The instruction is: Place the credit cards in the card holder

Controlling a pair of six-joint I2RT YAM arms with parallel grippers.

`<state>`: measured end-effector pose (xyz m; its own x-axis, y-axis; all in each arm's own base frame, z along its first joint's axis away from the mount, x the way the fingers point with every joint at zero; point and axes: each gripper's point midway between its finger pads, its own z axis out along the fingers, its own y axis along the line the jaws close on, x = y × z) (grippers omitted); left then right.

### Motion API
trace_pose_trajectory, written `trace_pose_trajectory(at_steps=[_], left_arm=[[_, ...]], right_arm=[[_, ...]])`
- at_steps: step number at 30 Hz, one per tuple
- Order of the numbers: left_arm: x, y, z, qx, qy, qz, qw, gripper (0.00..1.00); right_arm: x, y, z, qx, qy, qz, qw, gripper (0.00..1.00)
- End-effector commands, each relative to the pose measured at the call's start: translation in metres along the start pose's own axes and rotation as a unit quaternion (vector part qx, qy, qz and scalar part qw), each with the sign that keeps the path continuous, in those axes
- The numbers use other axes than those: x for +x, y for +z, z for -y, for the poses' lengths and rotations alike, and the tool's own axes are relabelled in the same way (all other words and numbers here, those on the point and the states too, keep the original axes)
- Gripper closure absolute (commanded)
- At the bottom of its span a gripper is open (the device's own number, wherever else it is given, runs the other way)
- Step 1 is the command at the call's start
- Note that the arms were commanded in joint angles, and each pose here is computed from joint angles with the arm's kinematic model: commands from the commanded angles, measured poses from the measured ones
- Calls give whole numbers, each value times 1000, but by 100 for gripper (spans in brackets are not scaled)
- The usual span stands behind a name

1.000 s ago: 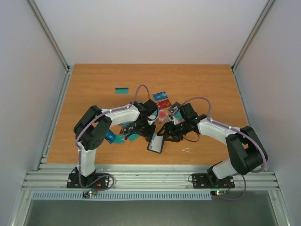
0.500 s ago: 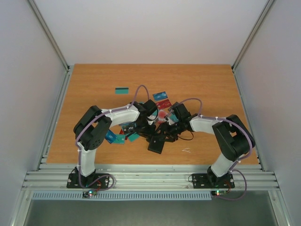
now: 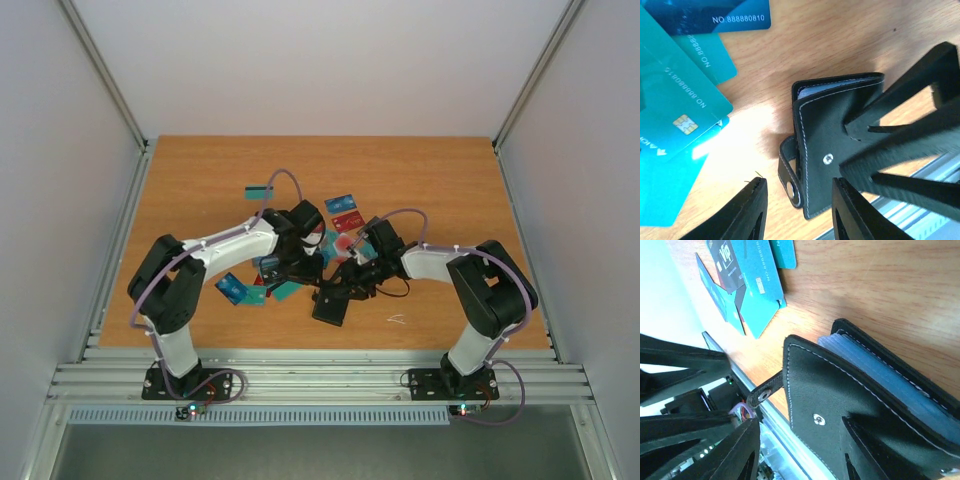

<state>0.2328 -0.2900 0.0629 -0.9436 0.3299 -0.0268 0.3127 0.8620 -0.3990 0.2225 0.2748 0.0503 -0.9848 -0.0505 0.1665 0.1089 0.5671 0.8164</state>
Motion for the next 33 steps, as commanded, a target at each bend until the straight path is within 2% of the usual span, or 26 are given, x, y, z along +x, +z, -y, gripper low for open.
trace_pose_trajectory(at_steps=[1,7,15,22,33], left_arm=[[5,-22,3,14,-4,12,1000,63],[14,-28,3,27,8,14,999,66],[20,-21,1,32,25,5,999,74],[22,-11,-5,27,28,-12,999,75],[16,2,-10,26,21,-19,999,76]], right_arm=[[-7,1,-8,0,-20,6,1000,57],[-8,-3,-22,-10,-30,4,999,72],[-3,7,-24,-15,-33,-18,999,79],[-7,18,-14,-7,-35,-29,999,80],[-16,20,10,50,-32,-25,998,81]])
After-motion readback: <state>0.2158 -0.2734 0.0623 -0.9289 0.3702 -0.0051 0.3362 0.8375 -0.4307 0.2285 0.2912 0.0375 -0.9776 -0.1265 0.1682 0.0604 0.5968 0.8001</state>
